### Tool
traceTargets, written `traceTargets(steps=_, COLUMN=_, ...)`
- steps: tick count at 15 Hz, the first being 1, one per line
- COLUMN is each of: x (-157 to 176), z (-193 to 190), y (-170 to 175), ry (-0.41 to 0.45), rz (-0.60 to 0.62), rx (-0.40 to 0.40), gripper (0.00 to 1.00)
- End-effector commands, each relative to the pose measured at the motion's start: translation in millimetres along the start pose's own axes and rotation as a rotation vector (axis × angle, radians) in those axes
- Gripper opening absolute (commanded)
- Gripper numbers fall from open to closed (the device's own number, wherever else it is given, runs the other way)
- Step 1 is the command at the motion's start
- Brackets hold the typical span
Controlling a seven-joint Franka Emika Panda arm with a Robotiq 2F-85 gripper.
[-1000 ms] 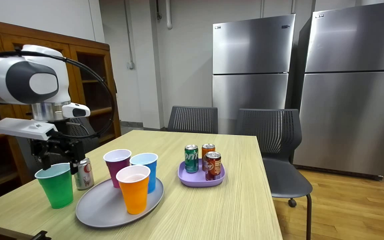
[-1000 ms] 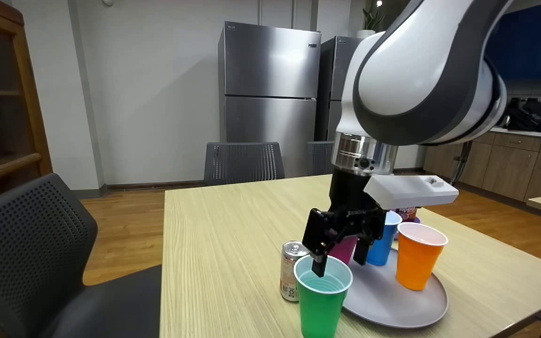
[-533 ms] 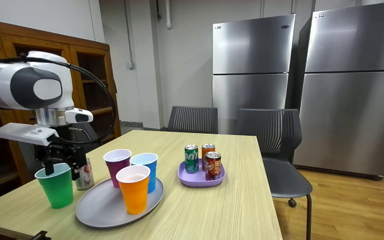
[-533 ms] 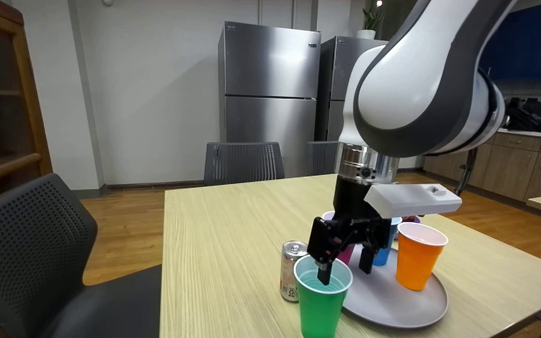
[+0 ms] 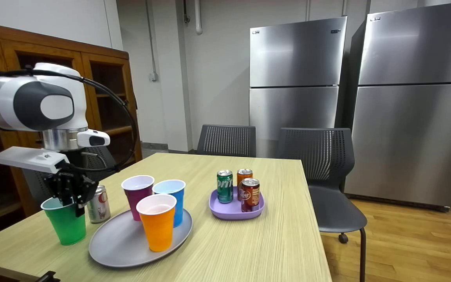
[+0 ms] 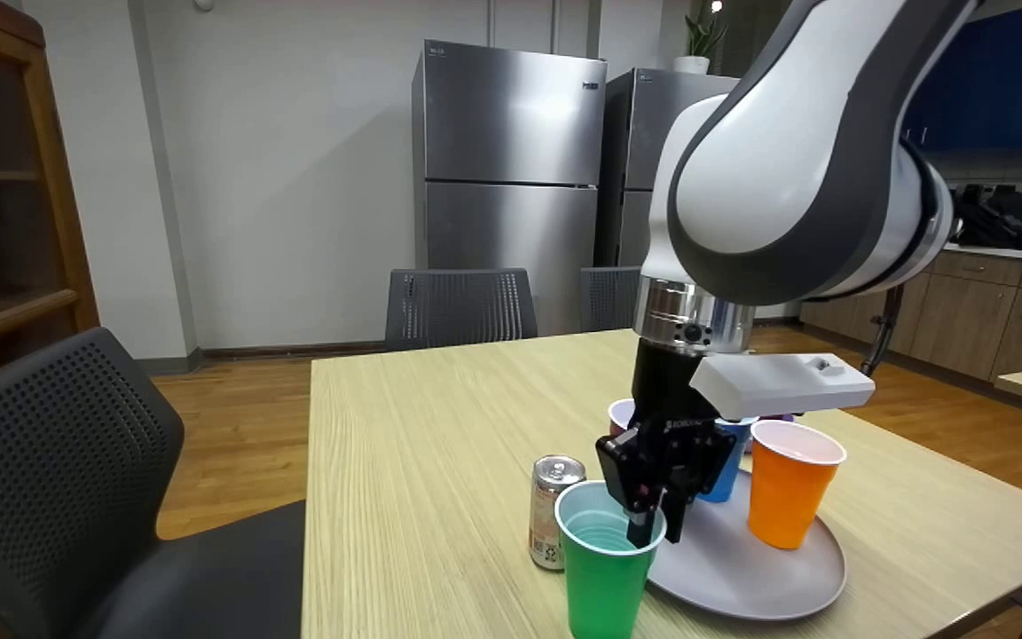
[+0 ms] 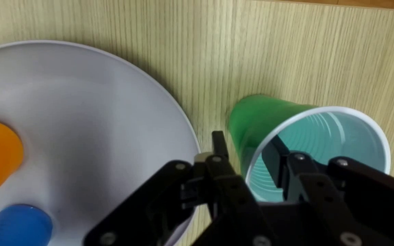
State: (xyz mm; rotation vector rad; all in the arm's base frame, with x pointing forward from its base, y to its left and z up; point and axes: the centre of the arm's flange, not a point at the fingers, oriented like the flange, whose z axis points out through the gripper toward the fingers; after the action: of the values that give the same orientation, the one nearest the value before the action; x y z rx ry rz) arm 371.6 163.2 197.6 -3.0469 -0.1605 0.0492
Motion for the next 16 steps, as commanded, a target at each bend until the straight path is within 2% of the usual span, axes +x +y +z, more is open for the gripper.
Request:
traceTargets(steps=1, x=-2, z=-5, y=-6, ry=0.003, rz=0.025, rx=-0.005, gripper=0.05)
traceTargets(steps=2, x=-3, z=-6, y=-6, ry=0.002, rz=0.029, rx=-0.005, gripper=0.00)
traceTargets(steps=8, x=-8, z=-14, y=-9, ry=0.016, rz=0.064, rx=0.004, gripper=0.01)
traceTargets(steps=16, x=-18, z=-48, y=-2, ry=0.081, rz=0.116, rx=0.003, gripper=0.01)
